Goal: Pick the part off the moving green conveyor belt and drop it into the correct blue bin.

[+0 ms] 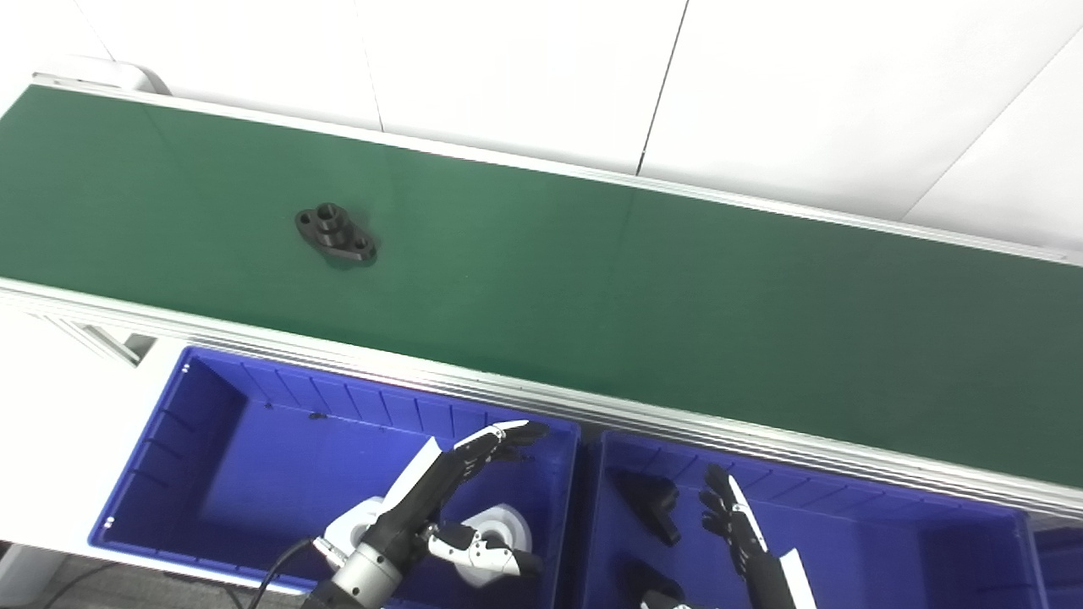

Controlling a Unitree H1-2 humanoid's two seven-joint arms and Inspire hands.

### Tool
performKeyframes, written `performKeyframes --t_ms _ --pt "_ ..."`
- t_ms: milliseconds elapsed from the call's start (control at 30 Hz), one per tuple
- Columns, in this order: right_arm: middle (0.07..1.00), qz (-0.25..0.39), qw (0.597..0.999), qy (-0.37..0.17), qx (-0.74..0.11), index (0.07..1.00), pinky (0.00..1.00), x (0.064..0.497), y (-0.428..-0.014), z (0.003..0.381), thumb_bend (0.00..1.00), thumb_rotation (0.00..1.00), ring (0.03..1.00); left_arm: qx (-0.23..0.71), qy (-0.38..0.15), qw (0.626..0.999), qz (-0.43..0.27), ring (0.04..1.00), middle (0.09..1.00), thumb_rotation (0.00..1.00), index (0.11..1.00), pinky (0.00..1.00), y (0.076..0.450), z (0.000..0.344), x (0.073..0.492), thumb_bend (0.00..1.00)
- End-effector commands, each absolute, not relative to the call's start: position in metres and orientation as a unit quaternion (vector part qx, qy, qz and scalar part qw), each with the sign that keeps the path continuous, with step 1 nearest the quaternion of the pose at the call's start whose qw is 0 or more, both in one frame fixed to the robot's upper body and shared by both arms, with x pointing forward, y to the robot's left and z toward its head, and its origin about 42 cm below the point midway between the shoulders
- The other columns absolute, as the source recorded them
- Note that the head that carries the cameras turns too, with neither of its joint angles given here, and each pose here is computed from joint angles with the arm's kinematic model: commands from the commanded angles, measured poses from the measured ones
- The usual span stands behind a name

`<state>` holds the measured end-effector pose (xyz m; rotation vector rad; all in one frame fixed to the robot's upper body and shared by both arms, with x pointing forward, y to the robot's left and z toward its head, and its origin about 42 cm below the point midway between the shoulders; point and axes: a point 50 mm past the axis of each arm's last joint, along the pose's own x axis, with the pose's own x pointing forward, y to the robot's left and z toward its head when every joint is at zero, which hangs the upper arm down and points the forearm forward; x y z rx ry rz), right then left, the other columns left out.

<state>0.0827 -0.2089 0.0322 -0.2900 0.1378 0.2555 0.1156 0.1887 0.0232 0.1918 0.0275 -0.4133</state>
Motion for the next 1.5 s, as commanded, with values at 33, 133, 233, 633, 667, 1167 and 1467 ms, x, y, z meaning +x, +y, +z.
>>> performKeyframes --t_ms 33,133,233,633,667,1167,1467 --pt "0.954 0.123 0.982 0.035 -0.141 0.967 0.87 0.083 -0.209 0.039 0.93 0.40 0.930 0.096 -0.011 0.975 -0.201 0.841 0.851 0.22 0.804 0.79 0.189 0.028 0.116 0.92" --pt "0.956 0.126 0.982 0.033 -0.140 0.974 0.86 0.083 -0.210 0.038 0.92 0.40 0.926 0.094 -0.011 0.975 -0.200 0.837 0.847 0.22 0.799 0.78 0.189 0.028 0.116 0.93" --pt "0.954 0.122 0.982 0.037 -0.139 0.972 0.86 0.083 -0.209 0.038 0.93 0.40 0.924 0.093 -0.011 0.975 -0.201 0.841 0.848 0.22 0.799 0.79 0.189 0.028 0.116 0.93" --pt "0.956 0.124 0.982 0.035 -0.139 0.977 0.86 0.084 -0.210 0.038 0.93 0.40 0.927 0.099 -0.013 0.975 -0.200 0.841 0.856 0.22 0.806 0.79 0.189 0.027 0.118 0.93" --pt "0.962 0.125 0.982 0.034 -0.139 0.983 0.87 0.084 -0.210 0.039 0.93 0.39 0.934 0.097 -0.013 0.975 -0.199 0.838 0.851 0.21 0.801 0.79 0.188 0.027 0.118 0.94" --pt "0.960 0.118 0.984 0.022 -0.135 0.981 0.86 0.084 -0.208 0.048 0.93 0.39 0.917 0.091 -0.026 0.975 -0.202 0.865 0.864 0.22 0.815 0.83 0.190 0.036 0.117 0.93" --pt "0.967 0.125 0.984 0.021 -0.123 0.991 0.89 0.085 -0.203 0.065 0.89 0.41 0.930 0.084 -0.046 0.974 -0.204 0.900 0.893 0.27 0.851 0.89 0.199 0.051 0.120 0.86"
